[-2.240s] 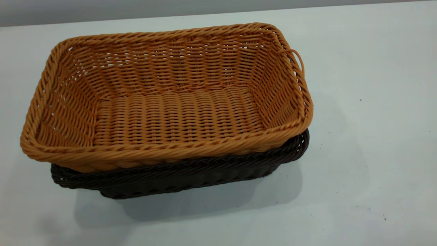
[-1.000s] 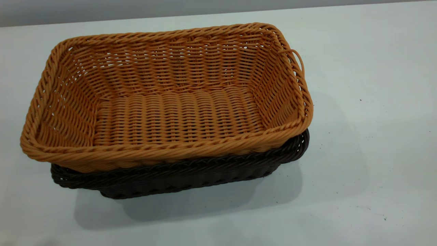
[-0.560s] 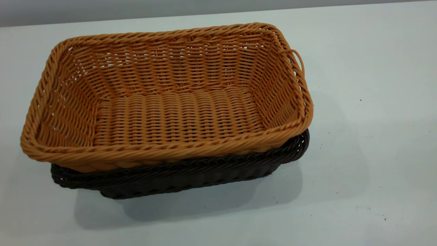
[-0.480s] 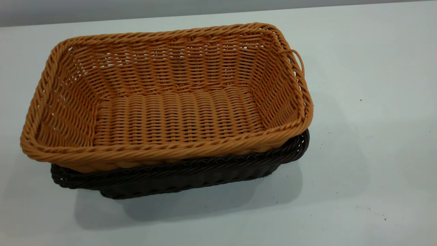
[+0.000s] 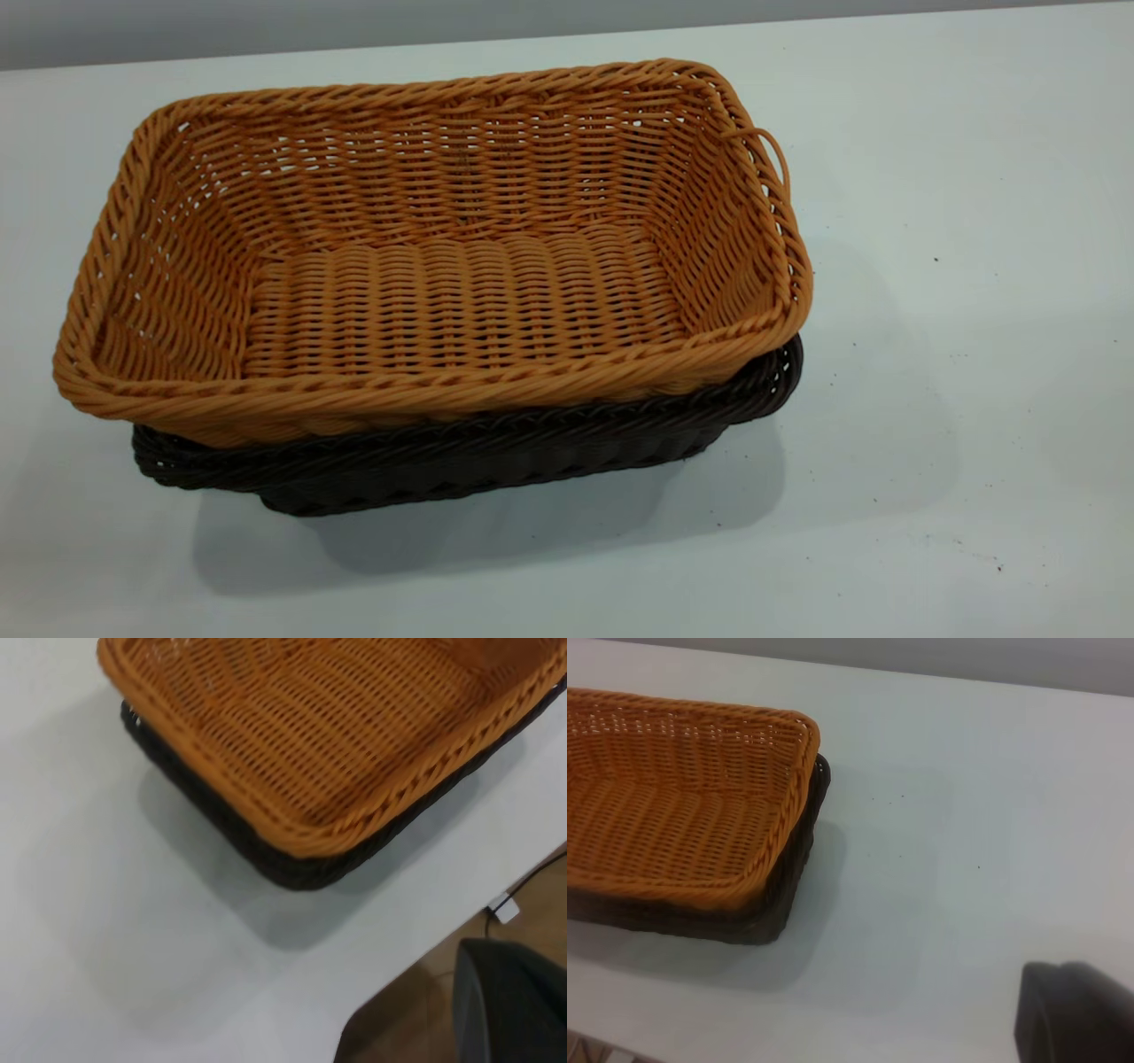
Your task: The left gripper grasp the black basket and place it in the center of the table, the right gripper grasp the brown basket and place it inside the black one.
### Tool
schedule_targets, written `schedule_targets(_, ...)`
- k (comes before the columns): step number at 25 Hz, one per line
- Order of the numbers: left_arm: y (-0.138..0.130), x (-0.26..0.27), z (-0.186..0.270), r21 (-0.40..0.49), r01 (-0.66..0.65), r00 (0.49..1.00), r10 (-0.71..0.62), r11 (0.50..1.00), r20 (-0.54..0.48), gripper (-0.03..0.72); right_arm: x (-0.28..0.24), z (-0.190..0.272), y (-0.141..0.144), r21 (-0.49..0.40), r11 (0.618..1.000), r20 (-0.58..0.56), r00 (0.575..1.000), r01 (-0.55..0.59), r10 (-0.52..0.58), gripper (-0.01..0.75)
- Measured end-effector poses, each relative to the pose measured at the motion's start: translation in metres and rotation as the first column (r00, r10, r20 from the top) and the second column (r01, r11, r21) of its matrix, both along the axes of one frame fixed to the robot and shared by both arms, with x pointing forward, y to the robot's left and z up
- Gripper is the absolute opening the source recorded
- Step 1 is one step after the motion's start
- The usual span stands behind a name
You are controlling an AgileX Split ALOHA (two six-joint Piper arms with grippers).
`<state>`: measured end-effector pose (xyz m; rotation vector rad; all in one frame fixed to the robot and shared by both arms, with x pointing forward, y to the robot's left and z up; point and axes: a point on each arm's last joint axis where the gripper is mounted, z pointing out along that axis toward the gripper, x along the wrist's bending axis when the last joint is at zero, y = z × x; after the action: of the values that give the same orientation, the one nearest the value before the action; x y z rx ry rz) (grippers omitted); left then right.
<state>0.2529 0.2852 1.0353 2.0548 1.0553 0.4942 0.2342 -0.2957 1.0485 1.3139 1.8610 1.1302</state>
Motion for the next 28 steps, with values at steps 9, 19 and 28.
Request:
schedule_targets(9,0.0002,-0.0001,0.0005,-0.008,-0.005,1.000,0.005,1.000,0.007,-0.001,0.0000,0.0000,0.0000,0.000,1.000,0.000,1.000,0.000,0.000,0.000)
schedule_targets(19,0.0000,-0.0002,0.0006,-0.008,-0.002,1.000,0.002,1.000,0.007,-0.001,0.0000,0.0000,-0.0001,0.000,1.000,0.000,1.000,0.001,-0.001,0.000)
schedule_targets(28,0.0000,-0.0002,0.0006,-0.008,-0.001,1.000,0.002,1.000,0.008,-0.001,0.0014,0.0000,0.0010,0.002,0.980,-0.004,0.980,0.199,-0.199,0.000)
